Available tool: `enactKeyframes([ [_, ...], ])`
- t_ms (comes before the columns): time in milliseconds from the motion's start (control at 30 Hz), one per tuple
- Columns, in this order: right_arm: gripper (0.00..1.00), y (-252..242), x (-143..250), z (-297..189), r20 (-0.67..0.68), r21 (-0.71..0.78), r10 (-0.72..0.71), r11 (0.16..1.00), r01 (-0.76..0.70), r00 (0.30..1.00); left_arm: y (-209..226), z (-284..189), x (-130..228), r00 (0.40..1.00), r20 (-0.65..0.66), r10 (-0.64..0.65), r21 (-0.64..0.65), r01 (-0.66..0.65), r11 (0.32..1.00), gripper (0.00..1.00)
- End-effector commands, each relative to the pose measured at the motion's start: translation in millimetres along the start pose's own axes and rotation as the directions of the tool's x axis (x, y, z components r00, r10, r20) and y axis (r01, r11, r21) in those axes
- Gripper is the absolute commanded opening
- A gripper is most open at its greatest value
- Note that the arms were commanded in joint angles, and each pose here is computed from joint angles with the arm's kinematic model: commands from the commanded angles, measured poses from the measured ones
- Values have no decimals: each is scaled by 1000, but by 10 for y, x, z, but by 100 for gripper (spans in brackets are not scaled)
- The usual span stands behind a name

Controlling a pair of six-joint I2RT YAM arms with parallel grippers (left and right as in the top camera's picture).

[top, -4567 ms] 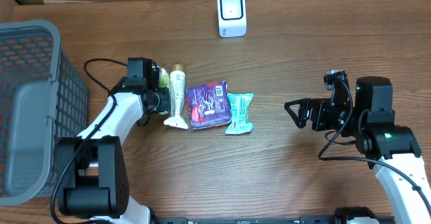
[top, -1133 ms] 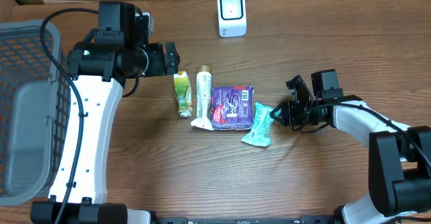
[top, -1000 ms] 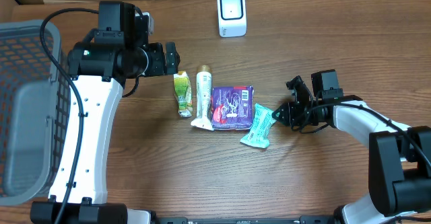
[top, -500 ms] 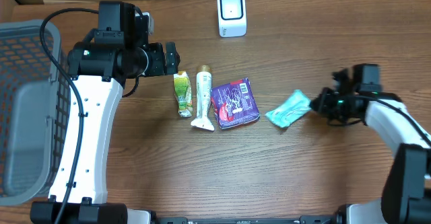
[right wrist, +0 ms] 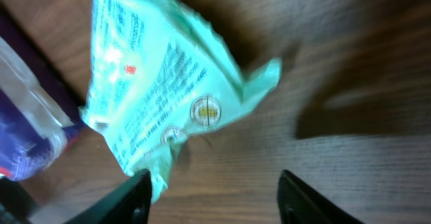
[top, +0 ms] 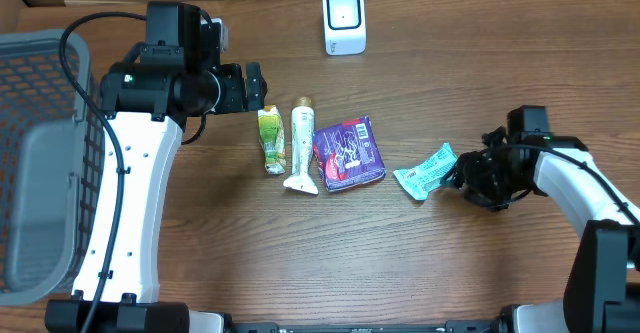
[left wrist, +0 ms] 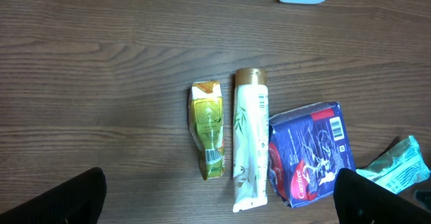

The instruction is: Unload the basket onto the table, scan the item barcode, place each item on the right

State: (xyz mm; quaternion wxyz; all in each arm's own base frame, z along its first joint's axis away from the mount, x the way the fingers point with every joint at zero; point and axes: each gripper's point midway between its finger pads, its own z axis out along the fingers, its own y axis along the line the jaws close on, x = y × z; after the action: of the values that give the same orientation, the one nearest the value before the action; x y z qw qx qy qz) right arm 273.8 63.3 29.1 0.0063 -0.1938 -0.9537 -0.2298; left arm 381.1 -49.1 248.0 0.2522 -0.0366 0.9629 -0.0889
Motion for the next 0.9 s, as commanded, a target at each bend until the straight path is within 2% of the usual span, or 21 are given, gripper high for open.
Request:
enactKeyframes([
  [0, 67, -14, -88, -60, 50, 50, -49, 998, 46, 998, 4, 19, -22, 1000, 3, 8, -10, -8, 1000, 100],
  [233, 70, 210, -427, -355, 143, 37, -260, 966, 257, 955, 3, 19, -21, 1000, 2, 8, -9, -8, 1000, 100],
  [267, 63, 289, -463, -408, 155, 17, -276, 961, 277, 948, 4, 18, -21, 1000, 3, 8, -10, -8, 1000, 100],
  [300, 48, 391, -494, -456, 170, -15, -285, 956, 292, 943, 3, 18, -22, 1000, 3, 8, -9, -8, 1000, 100],
  [367, 26, 616, -488, -481, 188, -98, -315, 937, 337, 930, 4, 18, -21, 1000, 3, 8, -10, -8, 1000, 100],
  [467, 4, 760, -423, -397, 172, -135, -307, 934, 331, 936, 3, 18, -21, 1000, 3, 8, -9, -8, 1000, 100],
  [667, 4, 727, -203, -1, 105, -121, -247, 958, 259, 963, 3, 19, -21, 1000, 2, 8, -9, -8, 1000, 100],
  [867, 4, 478, -108, 212, 82, -74, -205, 975, 211, 975, 3, 18, -21, 1000, 3, 8, -9, -8, 1000, 100],
])
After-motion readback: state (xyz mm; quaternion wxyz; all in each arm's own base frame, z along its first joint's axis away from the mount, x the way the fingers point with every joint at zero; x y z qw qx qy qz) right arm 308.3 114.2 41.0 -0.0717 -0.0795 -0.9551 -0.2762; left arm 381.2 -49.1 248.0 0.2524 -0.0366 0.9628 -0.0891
